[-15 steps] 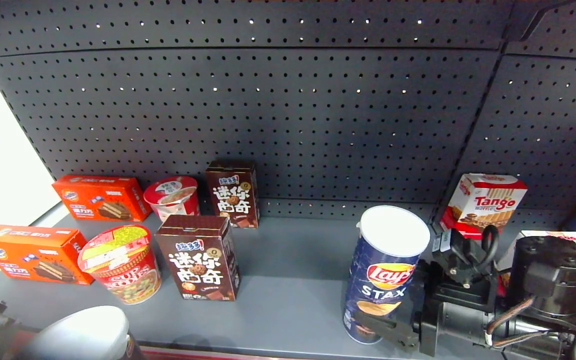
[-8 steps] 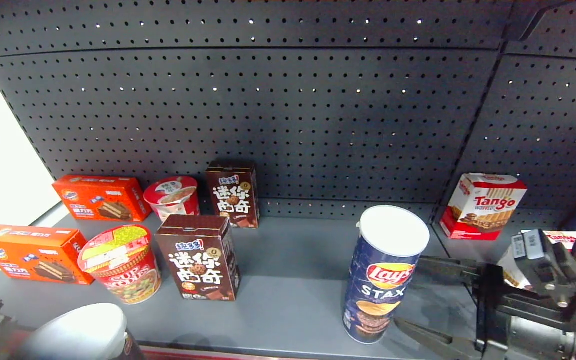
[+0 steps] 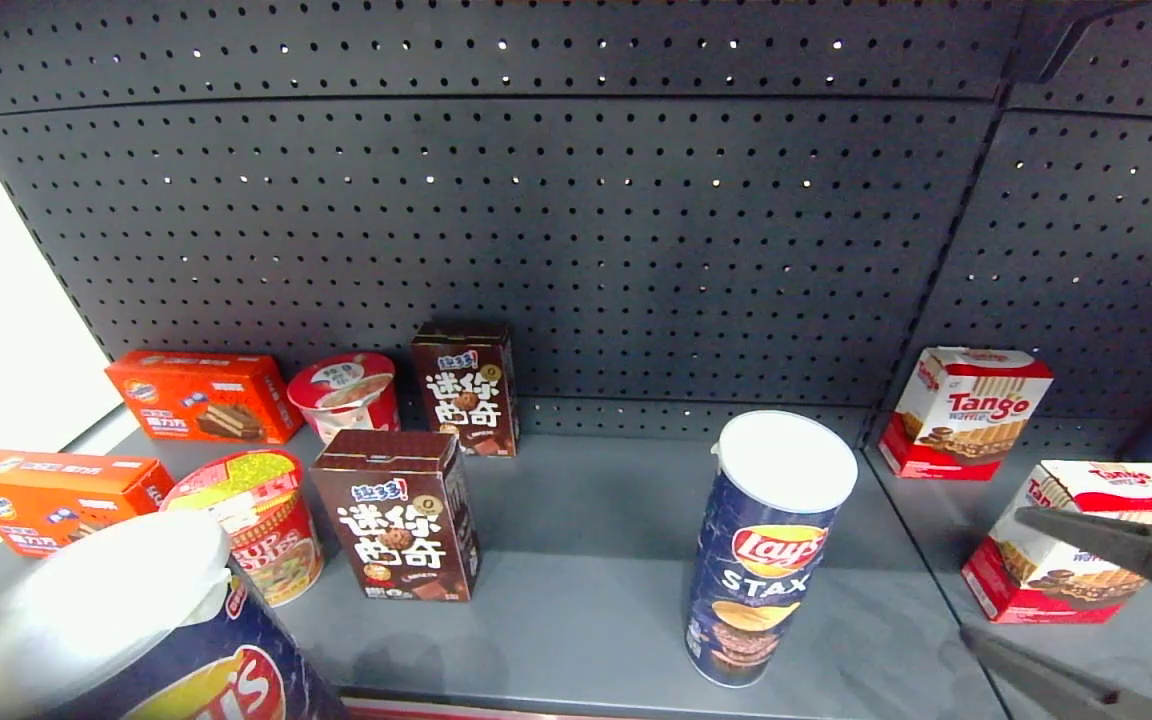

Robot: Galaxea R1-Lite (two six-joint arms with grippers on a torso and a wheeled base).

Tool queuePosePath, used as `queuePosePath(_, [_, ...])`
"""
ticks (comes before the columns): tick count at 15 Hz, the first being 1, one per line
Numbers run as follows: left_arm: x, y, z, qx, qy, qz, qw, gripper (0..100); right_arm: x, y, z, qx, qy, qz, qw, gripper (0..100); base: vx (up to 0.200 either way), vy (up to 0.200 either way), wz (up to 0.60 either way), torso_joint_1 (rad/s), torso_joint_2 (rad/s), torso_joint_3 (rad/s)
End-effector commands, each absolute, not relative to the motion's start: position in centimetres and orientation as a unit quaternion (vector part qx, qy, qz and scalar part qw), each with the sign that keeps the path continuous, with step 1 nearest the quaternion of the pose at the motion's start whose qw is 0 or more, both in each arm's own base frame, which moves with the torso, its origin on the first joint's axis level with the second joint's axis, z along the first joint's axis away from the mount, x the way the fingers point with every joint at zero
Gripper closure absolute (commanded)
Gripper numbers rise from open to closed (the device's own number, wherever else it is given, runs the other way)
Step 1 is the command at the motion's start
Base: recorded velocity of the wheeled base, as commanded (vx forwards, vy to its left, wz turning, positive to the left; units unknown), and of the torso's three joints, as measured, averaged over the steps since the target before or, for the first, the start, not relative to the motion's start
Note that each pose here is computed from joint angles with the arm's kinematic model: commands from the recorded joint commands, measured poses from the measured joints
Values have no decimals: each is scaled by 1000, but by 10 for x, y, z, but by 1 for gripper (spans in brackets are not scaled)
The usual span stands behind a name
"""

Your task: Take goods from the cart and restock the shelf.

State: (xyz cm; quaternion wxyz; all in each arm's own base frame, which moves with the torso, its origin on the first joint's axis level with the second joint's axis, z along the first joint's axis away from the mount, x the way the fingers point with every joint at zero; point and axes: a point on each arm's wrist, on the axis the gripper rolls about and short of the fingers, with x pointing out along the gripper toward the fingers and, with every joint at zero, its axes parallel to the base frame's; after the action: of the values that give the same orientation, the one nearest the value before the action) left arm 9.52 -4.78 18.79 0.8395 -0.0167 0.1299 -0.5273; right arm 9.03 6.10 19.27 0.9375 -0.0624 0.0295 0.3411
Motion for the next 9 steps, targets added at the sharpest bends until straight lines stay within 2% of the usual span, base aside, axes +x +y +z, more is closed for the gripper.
queuePosePath(1, [102,-56,197,-13,129,-546,828,100,67,45,205,-51,-30,313,948,0,0,0,0,0,0,0])
queuePosePath(6, [131,-87,226,1,117,-577,808,100,62,41,199,-50,-29,302,951,0,0,0,0,0,0,0])
queuePosePath(9, [164,-105,235,4,120,-579,807,100,63,41,194,-51,-19,304,951,0,0,0,0,0,0,0])
